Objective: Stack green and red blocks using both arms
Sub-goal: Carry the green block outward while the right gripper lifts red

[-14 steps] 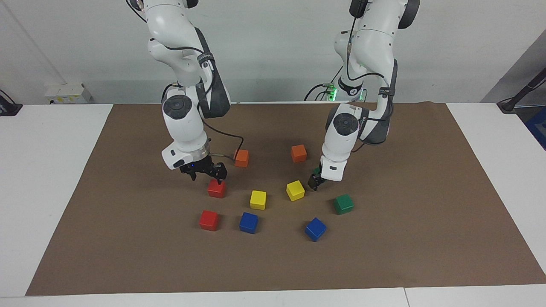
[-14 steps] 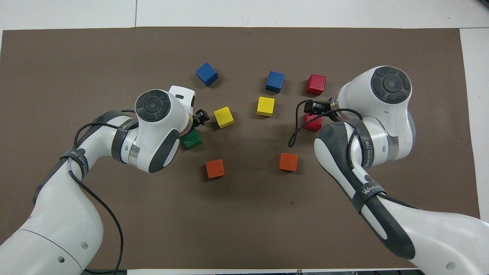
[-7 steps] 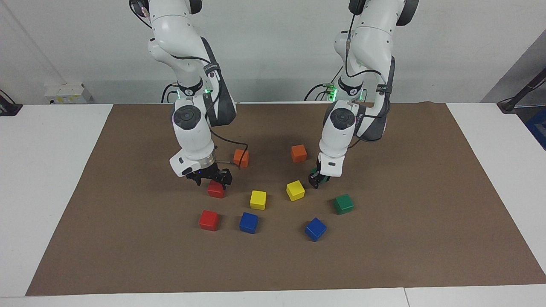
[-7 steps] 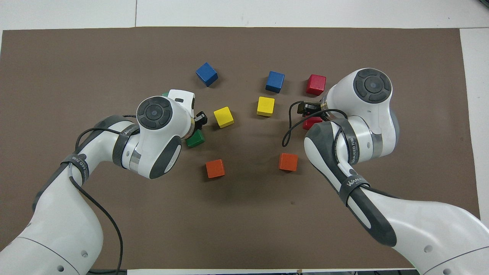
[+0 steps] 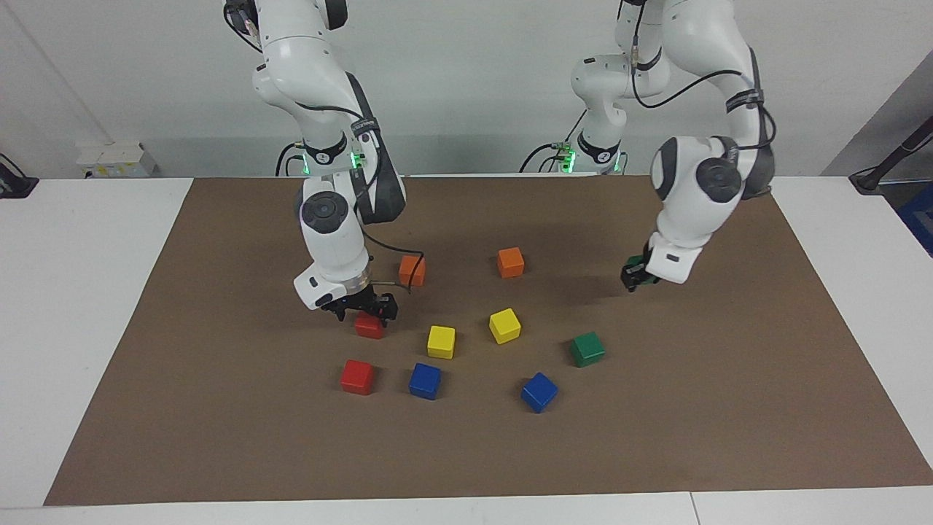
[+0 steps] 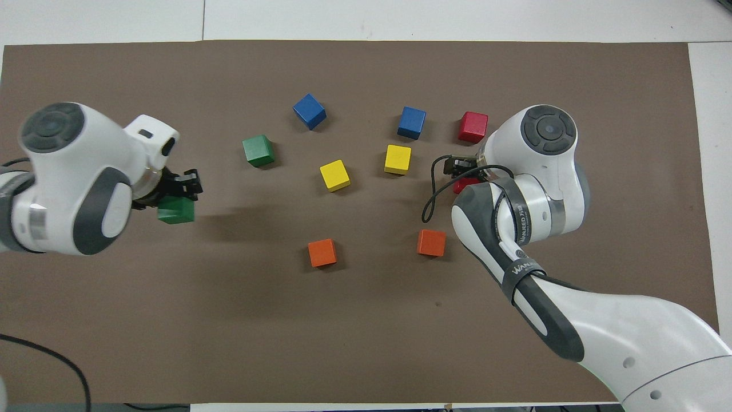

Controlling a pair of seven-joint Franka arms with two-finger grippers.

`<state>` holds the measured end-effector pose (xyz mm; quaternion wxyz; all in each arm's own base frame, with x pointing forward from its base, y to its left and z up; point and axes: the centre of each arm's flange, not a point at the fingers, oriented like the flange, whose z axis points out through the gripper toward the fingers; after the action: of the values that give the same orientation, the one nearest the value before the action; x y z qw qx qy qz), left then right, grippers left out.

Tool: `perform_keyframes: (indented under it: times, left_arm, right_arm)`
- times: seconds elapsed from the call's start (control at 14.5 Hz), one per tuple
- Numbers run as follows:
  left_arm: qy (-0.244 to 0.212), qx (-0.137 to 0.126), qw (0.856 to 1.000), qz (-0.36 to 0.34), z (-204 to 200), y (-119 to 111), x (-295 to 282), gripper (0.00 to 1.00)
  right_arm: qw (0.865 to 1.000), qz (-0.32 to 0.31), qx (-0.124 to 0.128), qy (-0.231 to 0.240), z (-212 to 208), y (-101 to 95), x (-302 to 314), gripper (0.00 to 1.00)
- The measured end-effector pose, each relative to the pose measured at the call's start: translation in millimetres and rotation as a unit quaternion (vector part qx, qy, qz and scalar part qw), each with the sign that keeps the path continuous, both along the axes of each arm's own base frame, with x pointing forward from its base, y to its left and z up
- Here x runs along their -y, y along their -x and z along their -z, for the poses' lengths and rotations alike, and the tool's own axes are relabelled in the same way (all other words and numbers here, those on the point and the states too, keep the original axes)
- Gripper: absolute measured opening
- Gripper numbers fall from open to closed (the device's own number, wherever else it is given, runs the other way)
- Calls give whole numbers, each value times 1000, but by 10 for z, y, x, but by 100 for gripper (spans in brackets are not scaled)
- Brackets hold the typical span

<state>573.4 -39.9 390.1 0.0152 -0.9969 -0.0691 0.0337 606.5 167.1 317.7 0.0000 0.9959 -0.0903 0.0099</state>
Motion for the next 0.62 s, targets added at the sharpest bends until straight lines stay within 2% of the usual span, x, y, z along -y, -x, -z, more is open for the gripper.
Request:
perform_keyframes:
  times: [0.21, 0.28, 0.34, 0.48, 0.55, 0.62]
  left_arm:
    - [21, 8, 996, 90, 280, -66, -691, 57]
    - [24, 7, 994, 104, 439, -98, -724, 57]
    - [28, 6, 993, 117, 583, -129, -745, 57]
    - [31, 10, 991, 126, 779, -170, -820, 57]
    - [32, 12, 991, 127, 820, -183, -854, 57]
    - [32, 14, 991, 127, 834, -188, -873, 57]
  right_arm:
    - [1000, -8, -4, 2, 52, 6, -2, 100]
    - [1000, -11, -5, 3, 75, 7, -3, 100]
    - [1000, -15, -4, 3, 104, 9, -2, 93]
    - [1000, -24, -4, 4, 161, 34, -30, 90]
    - [1000, -27, -4, 4, 178, 52, -69, 84]
    - [1000, -30, -5, 4, 188, 67, -104, 70]
